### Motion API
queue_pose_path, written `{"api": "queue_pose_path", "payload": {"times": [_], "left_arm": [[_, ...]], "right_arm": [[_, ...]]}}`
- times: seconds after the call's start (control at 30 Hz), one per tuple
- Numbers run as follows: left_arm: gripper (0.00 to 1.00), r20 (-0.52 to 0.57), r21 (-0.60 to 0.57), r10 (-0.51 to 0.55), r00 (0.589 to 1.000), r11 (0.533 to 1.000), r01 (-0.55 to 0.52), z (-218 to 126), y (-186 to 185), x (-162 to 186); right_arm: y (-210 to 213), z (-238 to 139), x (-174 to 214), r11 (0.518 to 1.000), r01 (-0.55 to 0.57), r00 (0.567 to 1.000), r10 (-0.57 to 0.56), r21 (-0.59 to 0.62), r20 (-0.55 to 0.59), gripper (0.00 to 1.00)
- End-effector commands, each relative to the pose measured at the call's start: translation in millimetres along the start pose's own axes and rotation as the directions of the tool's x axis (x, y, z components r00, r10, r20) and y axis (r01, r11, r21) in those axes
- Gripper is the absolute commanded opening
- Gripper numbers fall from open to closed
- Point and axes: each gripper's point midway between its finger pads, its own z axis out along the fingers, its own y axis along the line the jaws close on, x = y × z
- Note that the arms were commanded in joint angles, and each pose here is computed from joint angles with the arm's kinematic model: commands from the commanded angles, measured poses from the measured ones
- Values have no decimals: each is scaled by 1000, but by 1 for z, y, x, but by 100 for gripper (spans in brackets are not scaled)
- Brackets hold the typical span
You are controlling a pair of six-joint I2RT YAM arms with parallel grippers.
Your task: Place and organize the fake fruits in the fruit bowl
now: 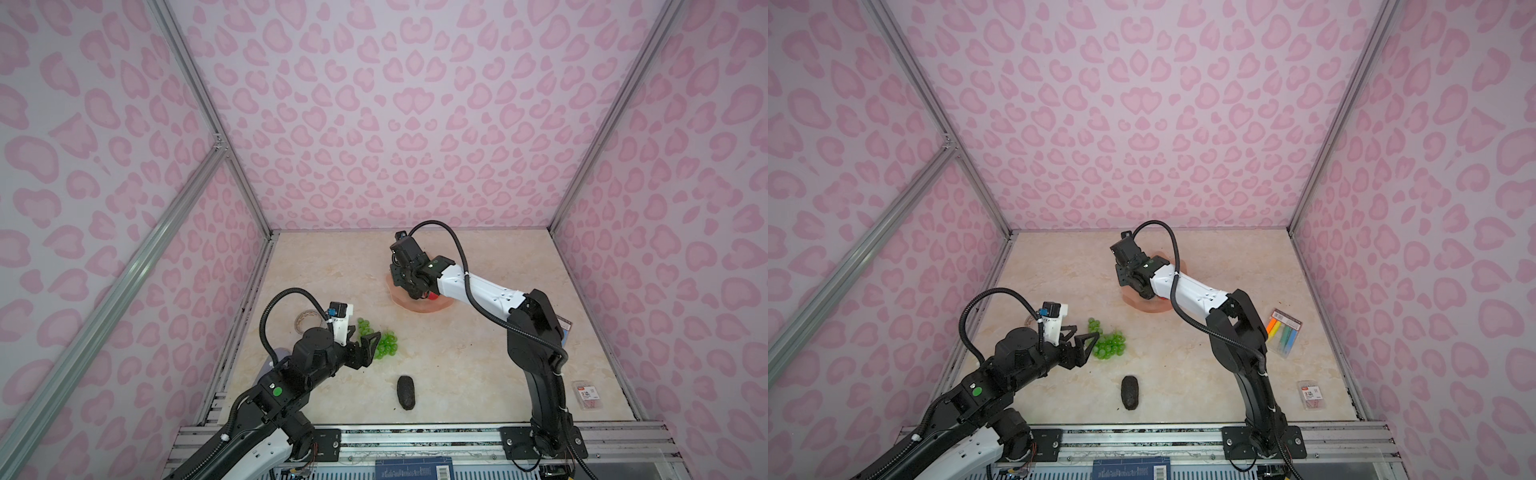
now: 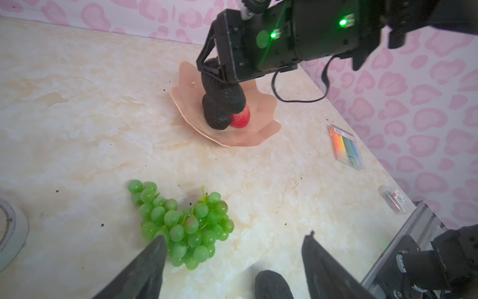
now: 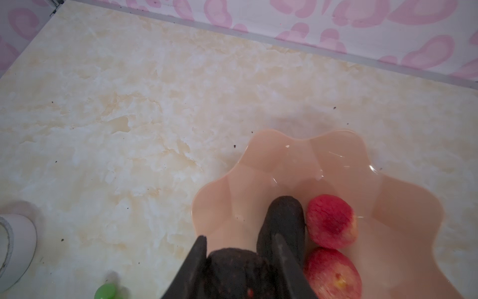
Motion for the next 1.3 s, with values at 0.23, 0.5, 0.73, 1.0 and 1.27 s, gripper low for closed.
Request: {"api": "queue_pose_path", "payload": {"times": [0.23,0.5,0.73,1.0,1.27], "left_arm": [[83,12,58,25,1000,998,-25,2,-14,-11],[83,20,28,24,1000,999,-25,2,-9,-12],[83,48,-9,18,999,1000,-18,-1,-2,-15],[83,56,-32,26,998,999,-24,-2,2,-17],[83,53,-13,10,999,1000,-10,-3,0,-15]], "right_arm": [[-3,53,23,997,-63,991,58,-41,-118,48],[-2,-11,3,997,-58,998,57,-49,-21,63],[2,-89,94,994,-85,994,79,-69,-77,64],[58,-145,228,983,-95,958,46,-159,-283,68],[80,-147,280,990,-45,925,-9,-136,-379,68]]}}
